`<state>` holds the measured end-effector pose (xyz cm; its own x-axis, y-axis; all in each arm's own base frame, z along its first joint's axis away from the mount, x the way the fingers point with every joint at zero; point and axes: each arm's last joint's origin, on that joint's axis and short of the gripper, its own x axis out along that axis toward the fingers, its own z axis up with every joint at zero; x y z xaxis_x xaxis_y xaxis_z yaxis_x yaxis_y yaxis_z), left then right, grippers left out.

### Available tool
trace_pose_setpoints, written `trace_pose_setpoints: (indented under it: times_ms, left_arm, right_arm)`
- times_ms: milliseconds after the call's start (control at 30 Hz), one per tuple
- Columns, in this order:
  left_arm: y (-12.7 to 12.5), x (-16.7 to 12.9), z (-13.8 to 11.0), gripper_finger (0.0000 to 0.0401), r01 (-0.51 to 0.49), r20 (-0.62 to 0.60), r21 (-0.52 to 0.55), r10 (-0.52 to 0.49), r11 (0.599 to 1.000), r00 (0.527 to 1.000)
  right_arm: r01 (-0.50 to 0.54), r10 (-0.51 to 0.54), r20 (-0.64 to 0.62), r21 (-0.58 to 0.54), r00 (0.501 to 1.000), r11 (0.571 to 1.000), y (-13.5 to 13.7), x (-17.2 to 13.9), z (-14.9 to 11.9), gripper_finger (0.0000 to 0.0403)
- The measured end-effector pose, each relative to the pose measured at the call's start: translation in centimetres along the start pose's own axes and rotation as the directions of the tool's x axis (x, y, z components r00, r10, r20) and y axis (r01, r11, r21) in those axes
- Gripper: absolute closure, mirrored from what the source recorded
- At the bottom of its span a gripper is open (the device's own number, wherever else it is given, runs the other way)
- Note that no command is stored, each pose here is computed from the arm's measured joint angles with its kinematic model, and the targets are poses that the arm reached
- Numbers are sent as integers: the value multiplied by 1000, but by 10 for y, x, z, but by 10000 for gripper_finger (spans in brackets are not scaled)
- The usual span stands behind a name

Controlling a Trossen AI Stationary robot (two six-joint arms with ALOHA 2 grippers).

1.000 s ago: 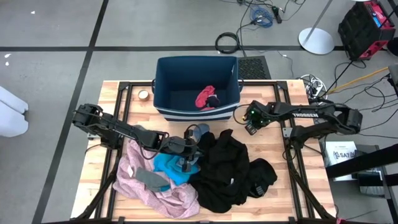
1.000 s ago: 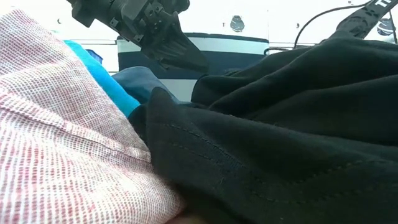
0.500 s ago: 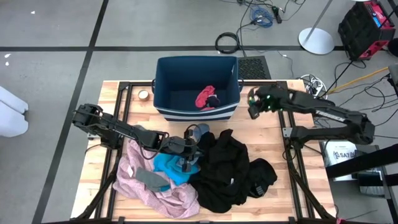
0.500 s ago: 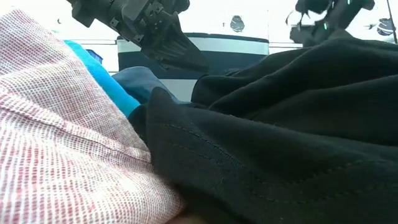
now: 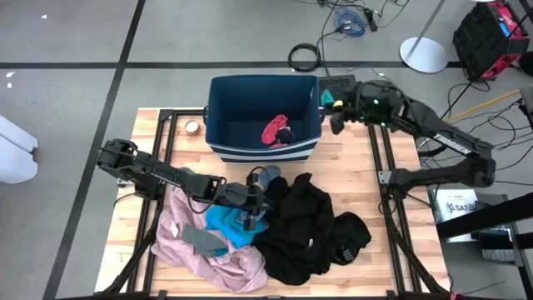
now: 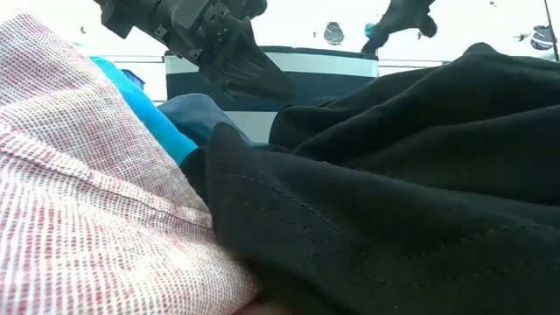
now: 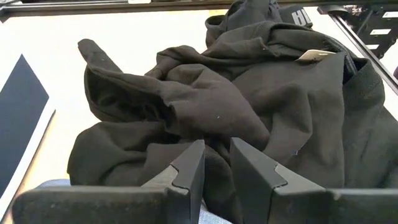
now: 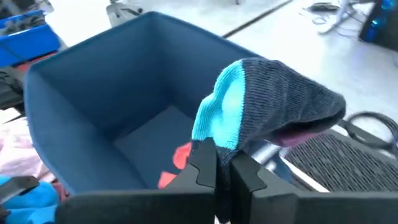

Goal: Sort clothes
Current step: Put the dark blue sock into the blue laundry bin

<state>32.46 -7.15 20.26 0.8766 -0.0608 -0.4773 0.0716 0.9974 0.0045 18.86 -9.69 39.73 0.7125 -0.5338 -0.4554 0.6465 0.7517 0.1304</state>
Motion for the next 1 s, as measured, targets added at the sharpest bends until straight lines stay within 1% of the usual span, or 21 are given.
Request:
trace_pose_setpoints:
  times_ms: [100,233,433,567,700,1000]
  left_arm:
    - [0,0,0,314,0,1,3,0,1000,1000]
    - [0,0,0,314,0,1,6,0,1000,1000]
    - [0,0,0,314,0,0,6,0,1000,1000]
    - [0,0,0,314,0,0,6,0,1000,1000]
    - [0,0,0,314,0,-3,6,0,1000,1000]
    - [0,0,-1,314,-2,-7,8,2,1000,1000]
  right_arm:
    - [-52,51,-18,-26,999,998,10,21,4,402]
    - [-101,99,-48,-57,994,993,23,53,2,403]
    - [-120,112,-96,-85,989,989,38,97,-8,403]
    - [-140,129,-115,-92,985,986,43,118,-14,402]
    - [-149,135,-139,-92,981,985,45,130,-19,392]
    - [-159,144,-144,-104,979,982,46,132,-20,373]
